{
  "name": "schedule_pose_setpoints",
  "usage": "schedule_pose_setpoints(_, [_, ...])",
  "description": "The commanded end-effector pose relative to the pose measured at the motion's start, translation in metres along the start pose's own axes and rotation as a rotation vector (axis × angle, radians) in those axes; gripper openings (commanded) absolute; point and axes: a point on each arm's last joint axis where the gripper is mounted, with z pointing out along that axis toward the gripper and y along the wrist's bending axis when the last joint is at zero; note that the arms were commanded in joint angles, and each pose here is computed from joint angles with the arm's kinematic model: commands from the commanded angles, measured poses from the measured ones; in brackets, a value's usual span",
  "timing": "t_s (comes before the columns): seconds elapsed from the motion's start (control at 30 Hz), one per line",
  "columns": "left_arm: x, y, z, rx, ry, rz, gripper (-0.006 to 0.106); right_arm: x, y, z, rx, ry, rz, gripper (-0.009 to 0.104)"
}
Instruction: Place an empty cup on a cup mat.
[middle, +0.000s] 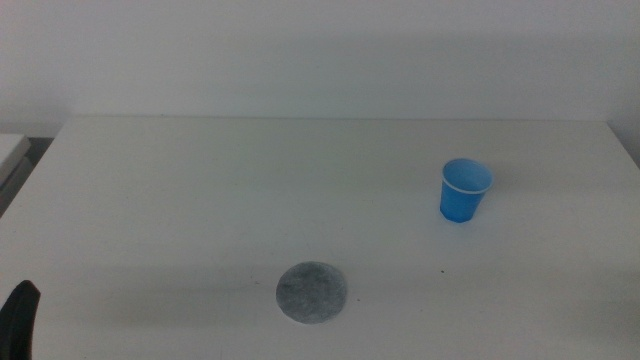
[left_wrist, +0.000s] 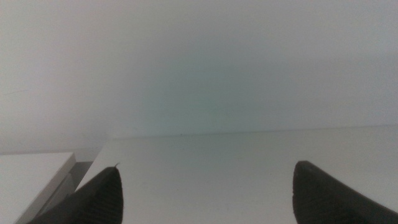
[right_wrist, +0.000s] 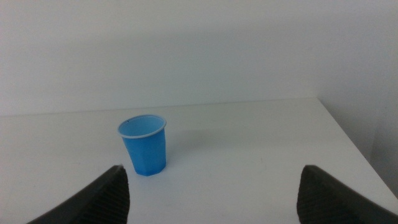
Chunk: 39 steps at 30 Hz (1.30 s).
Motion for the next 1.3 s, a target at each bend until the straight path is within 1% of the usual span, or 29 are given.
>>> schedule_pose_setpoints(0.0, [-0.001, 0.000, 0.000, 0.005, -0.006, -0.006, 0.094, 0.000, 0.000, 0.000, -0.003, -0.011, -0.008, 0.082])
schedule_pose_setpoints(0.27, [-0.001, 0.000, 0.000, 0.005, -0.006, -0.007, 0.094, -0.003, 0.001, 0.000, -0.011, -0.046, 0.019, 0.082])
schedule_pose_setpoints(0.37, [-0.001, 0.000, 0.000, 0.005, -0.006, -0.007, 0.094, -0.003, 0.001, 0.000, -0.011, -0.044, 0.019, 0.082])
schedule_pose_setpoints(0.4, [-0.001, 0.000, 0.000, 0.005, -0.006, -0.007, 0.094, -0.003, 0.001, -0.001, -0.011, -0.019, 0.045, 0.082])
schedule_pose_setpoints(0.47, [-0.001, 0.000, 0.000, 0.005, -0.006, -0.007, 0.094, -0.011, 0.002, -0.002, -0.016, -0.041, 0.062, 0.082])
schedule_pose_setpoints(0.57, [-0.001, 0.000, 0.000, 0.005, -0.006, -0.006, 0.094, -0.030, 0.003, 0.001, -0.014, -0.015, 0.057, 0.082])
schedule_pose_setpoints(0.77, [-0.001, 0.000, 0.000, 0.005, -0.006, -0.001, 0.094, -0.069, 0.007, 0.021, 0.006, 0.141, 0.080, 0.082])
schedule_pose_setpoints(0.97, [-0.001, 0.000, 0.000, 0.005, -0.006, -0.001, 0.094, -0.108, 0.009, 0.053, 0.042, 0.396, 0.055, 0.082])
schedule_pose_setpoints(1.1, [-0.001, 0.000, 0.000, 0.005, -0.006, -0.005, 0.094, -0.130, 0.012, 0.078, 0.048, 0.534, 0.079, 0.082])
schedule_pose_setpoints(1.27, [-0.001, 0.000, 0.000, 0.005, -0.006, -0.005, 0.094, -0.155, 0.016, 0.116, 0.051, 0.623, 0.097, 0.082])
